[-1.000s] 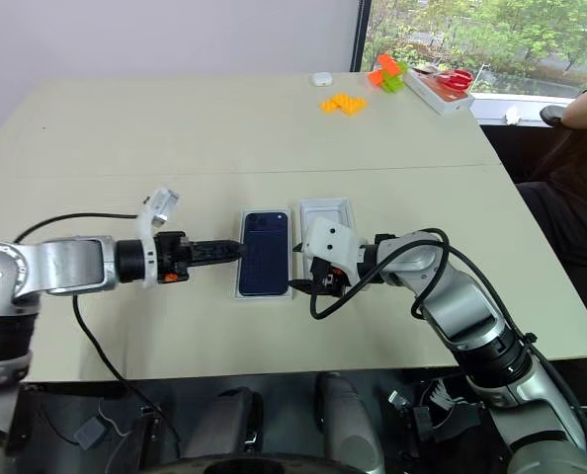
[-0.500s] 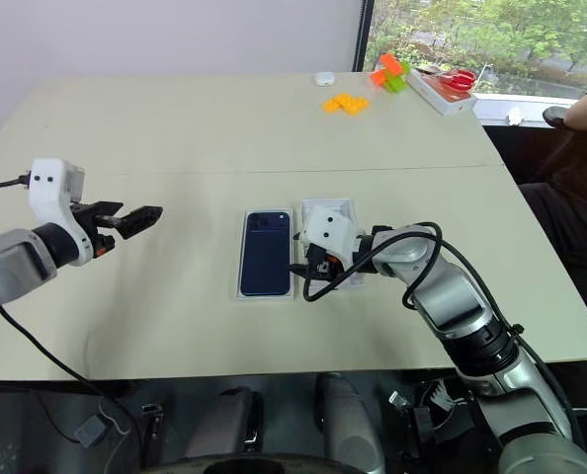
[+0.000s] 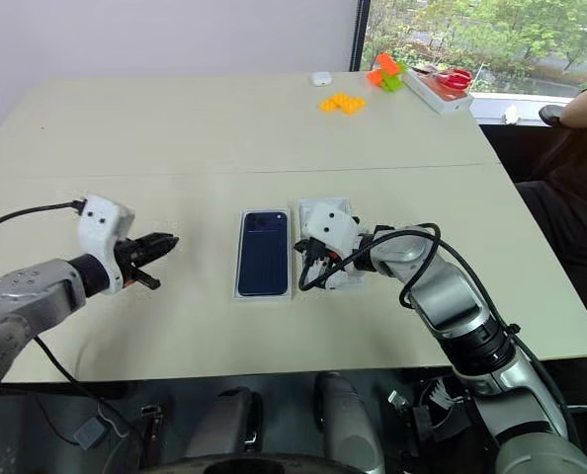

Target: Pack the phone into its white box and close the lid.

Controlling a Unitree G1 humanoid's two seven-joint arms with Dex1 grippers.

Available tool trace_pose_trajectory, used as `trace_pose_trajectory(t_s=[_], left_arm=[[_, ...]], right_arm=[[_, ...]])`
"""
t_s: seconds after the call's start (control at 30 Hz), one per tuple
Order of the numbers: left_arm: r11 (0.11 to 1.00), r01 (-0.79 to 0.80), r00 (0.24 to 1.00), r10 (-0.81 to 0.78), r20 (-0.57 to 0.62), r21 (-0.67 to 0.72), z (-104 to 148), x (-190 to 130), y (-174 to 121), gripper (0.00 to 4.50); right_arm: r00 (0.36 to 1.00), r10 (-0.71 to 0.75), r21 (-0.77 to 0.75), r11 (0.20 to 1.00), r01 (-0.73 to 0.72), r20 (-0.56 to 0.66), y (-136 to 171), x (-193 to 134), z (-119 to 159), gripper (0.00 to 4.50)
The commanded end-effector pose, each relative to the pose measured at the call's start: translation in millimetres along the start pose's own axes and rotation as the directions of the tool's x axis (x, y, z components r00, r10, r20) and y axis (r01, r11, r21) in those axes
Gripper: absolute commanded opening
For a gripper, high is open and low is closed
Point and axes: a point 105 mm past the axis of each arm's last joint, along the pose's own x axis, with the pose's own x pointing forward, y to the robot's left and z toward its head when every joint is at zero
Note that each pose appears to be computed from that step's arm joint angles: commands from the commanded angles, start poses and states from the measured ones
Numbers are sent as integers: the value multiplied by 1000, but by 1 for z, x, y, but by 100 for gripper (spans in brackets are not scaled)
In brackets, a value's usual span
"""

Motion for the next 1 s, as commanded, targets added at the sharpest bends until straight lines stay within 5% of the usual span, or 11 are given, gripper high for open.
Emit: trace_pose_trajectory(t_s=[0.03, 0.53, 0.67, 1.0], left_arm=[[999, 8, 1000, -8, 13, 36, 1, 3, -4, 63], [995, 68, 998, -68, -2, 74, -7, 21, -26, 63], [991, 78, 997, -77, -13, 109, -12, 19, -27, 60], [992, 74, 997, -75, 7, 98, -14, 20, -29, 60]], right_arm=[[999, -23, -31, 999, 24, 38, -2, -4, 16, 0], [992, -103, 145, 983, 113, -74, -4, 7, 13, 0], [988, -123, 217, 966, 142, -97, -6, 7, 15, 132], [984, -152, 254, 952, 171, -94, -7, 9, 22, 132]])
